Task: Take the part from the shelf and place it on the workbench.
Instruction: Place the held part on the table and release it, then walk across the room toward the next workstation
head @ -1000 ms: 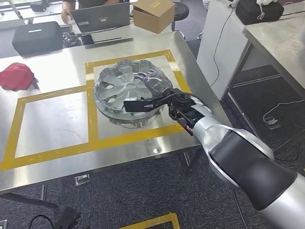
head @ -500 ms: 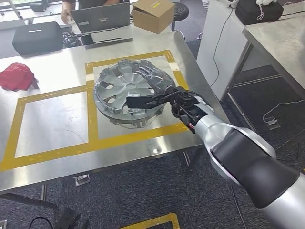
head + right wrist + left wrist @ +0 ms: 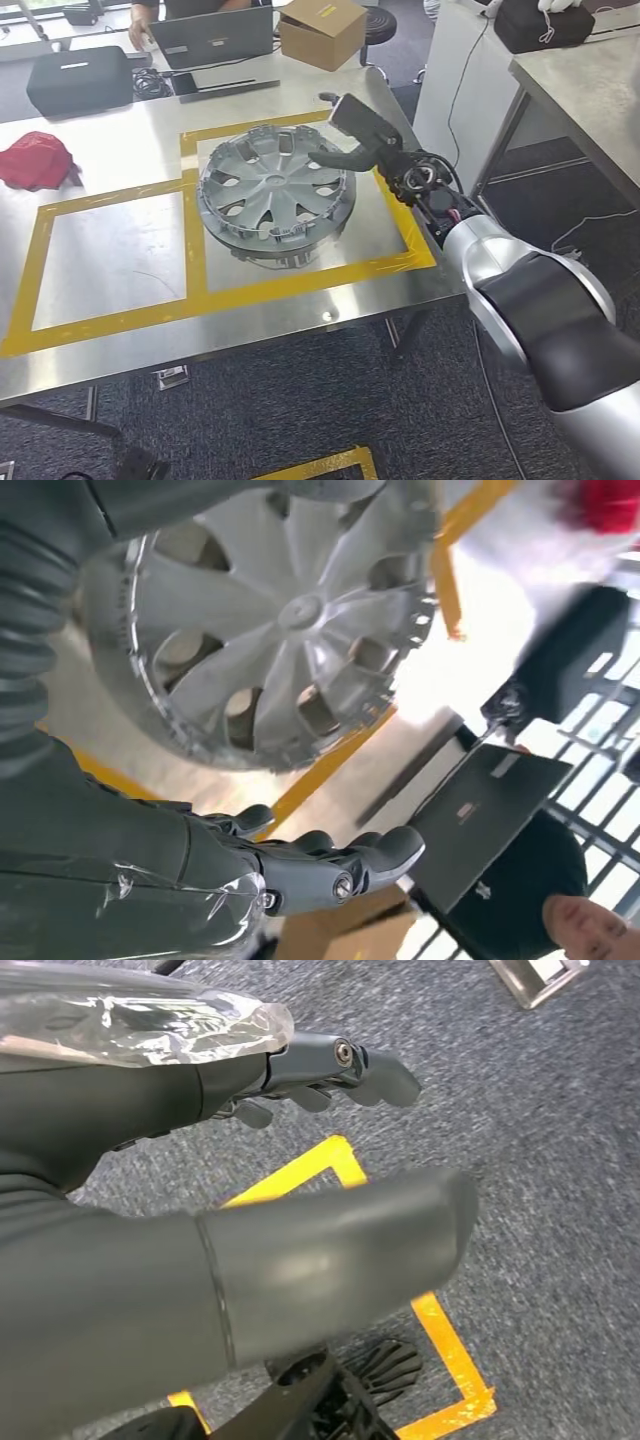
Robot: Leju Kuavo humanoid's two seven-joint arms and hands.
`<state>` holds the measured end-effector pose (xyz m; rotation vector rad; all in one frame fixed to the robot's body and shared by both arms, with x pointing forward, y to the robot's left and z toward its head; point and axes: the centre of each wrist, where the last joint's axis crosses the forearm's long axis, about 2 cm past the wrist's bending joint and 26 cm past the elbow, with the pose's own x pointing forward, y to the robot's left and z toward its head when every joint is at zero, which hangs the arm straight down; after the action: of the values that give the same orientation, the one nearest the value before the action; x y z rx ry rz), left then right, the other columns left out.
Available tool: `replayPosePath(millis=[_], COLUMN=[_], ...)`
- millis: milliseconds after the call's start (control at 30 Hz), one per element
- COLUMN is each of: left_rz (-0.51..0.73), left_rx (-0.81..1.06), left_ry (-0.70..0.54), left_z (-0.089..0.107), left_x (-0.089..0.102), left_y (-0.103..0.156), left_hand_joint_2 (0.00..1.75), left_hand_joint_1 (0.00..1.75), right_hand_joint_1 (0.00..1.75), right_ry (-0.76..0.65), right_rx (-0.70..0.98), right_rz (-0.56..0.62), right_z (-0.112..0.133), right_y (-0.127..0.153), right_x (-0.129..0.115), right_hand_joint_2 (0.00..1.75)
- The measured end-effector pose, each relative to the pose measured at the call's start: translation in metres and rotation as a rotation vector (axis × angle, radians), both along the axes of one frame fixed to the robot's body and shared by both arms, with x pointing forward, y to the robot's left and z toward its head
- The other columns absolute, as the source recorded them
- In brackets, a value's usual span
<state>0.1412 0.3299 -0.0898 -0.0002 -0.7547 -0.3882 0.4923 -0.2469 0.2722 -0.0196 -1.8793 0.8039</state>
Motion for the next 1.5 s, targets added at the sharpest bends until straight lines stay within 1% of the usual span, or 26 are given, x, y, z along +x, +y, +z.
replayPosePath(millis=[67, 133, 333, 467, 700, 933, 1133, 1233, 1367, 1500], left_rz=[0.006, 0.011, 0.025, 0.035, 0.057, 0.071, 0.074, 0.072, 0.063, 0.059], left_rx=[0.000, -0.001, 0.000, 0.003, -0.002, 0.003, 0.003, 0.004, 0.007, 0.008], left_ry=[0.006, 0.011, 0.013, 0.012, 0.015, 0.021, 0.022, 0.023, 0.023, 0.020], left_z=[-0.001, -0.002, -0.002, -0.003, -0.004, -0.005, -0.005, -0.006, -0.006, -0.005], left_x=[-0.004, -0.007, -0.008, -0.009, -0.014, -0.019, -0.020, -0.021, -0.021, -0.019], left_y=[0.001, 0.001, 0.002, 0.003, 0.004, 0.005, 0.005, 0.004, 0.004, 0.004], left_hand_joint_2=[0.00, 0.00, 0.00, 0.00, 0.00, 0.00, 0.00, 0.00, 0.00, 0.00], left_hand_joint_1=[0.00, 0.00, 0.00, 0.00, 0.00, 0.00, 0.00, 0.00, 0.00, 0.00], right_hand_joint_1=[0.00, 0.00, 0.00, 0.00, 0.00, 0.00, 0.00, 0.00, 0.00, 0.00], right_ry=[0.058, 0.087, 0.138, 0.141, 0.136, 0.119, 0.078, 0.070, 0.085, 0.072], right_rx=[0.149, 0.254, 0.475, 0.537, 0.580, 0.616, 0.612, 0.582, 0.562, 0.557], right_rz=[0.015, 0.019, 0.030, 0.039, -0.012, -0.071, -0.087, -0.102, -0.073, -0.029], right_z=[-0.001, -0.003, -0.016, -0.026, -0.054, -0.067, -0.061, -0.064, -0.066, -0.058], right_y=[-0.016, -0.030, -0.060, -0.069, -0.083, -0.102, -0.110, -0.113, -0.111, -0.107], right_x=[-0.002, -0.006, -0.025, -0.042, -0.078, -0.114, -0.131, -0.142, -0.158, -0.165], right_hand_joint_2=[0.00, 0.00, 0.00, 0.00, 0.00, 0.00, 0.00, 0.00, 0.00, 0.00])
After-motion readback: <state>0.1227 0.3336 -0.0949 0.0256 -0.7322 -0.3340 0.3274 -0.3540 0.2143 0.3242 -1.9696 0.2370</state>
